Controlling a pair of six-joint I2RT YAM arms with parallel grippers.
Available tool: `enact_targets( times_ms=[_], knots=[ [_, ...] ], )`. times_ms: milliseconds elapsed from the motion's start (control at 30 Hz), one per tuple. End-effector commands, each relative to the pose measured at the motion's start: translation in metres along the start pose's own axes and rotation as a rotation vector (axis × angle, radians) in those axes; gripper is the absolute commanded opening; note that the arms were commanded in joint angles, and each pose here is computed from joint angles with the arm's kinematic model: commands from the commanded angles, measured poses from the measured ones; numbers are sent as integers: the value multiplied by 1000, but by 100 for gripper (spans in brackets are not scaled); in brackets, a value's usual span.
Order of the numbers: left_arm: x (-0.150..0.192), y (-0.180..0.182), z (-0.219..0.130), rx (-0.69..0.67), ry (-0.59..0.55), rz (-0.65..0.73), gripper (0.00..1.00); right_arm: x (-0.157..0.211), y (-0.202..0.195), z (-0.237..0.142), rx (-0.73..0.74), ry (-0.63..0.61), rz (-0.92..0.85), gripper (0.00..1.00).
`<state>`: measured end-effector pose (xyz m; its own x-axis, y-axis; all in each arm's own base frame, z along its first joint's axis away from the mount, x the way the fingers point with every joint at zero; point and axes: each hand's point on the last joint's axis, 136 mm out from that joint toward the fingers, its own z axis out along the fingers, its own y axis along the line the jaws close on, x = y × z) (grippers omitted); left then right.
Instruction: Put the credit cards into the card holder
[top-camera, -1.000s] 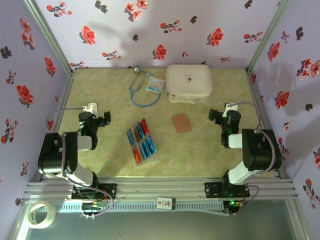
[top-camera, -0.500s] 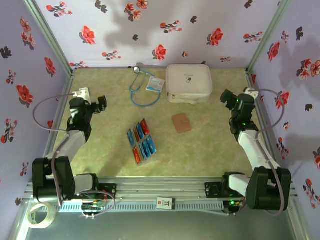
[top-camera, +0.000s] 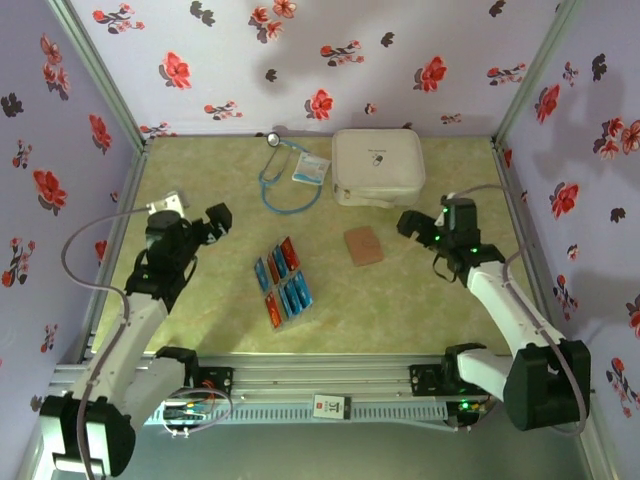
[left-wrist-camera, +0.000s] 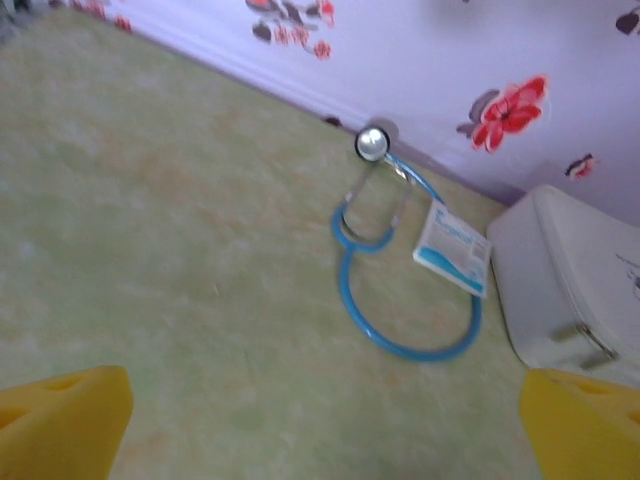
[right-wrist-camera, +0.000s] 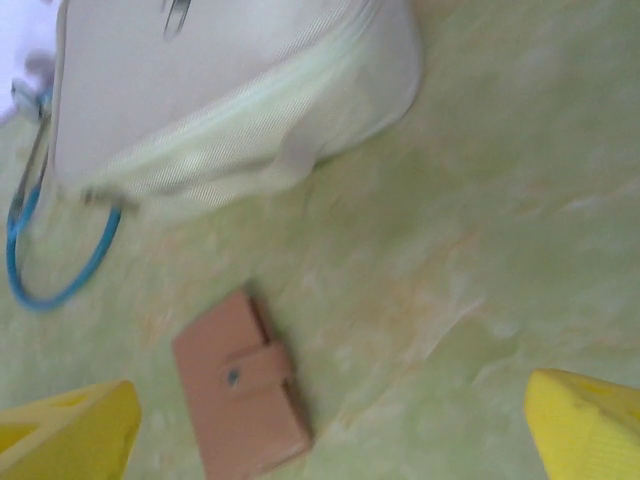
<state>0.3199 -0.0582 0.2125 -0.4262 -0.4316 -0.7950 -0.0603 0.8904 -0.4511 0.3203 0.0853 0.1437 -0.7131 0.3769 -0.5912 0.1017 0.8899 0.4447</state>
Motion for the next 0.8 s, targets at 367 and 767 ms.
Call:
enact_targets(
  times_ms=[367, 767],
  knots=[
    [136, 22, -23, -43, 359, -186, 100, 142, 72, -16, -98, 240, -342, 94],
    [183, 38, -34, -223, 570, -70, 100, 168, 86, -4, -100, 281, -405, 94]
  ],
)
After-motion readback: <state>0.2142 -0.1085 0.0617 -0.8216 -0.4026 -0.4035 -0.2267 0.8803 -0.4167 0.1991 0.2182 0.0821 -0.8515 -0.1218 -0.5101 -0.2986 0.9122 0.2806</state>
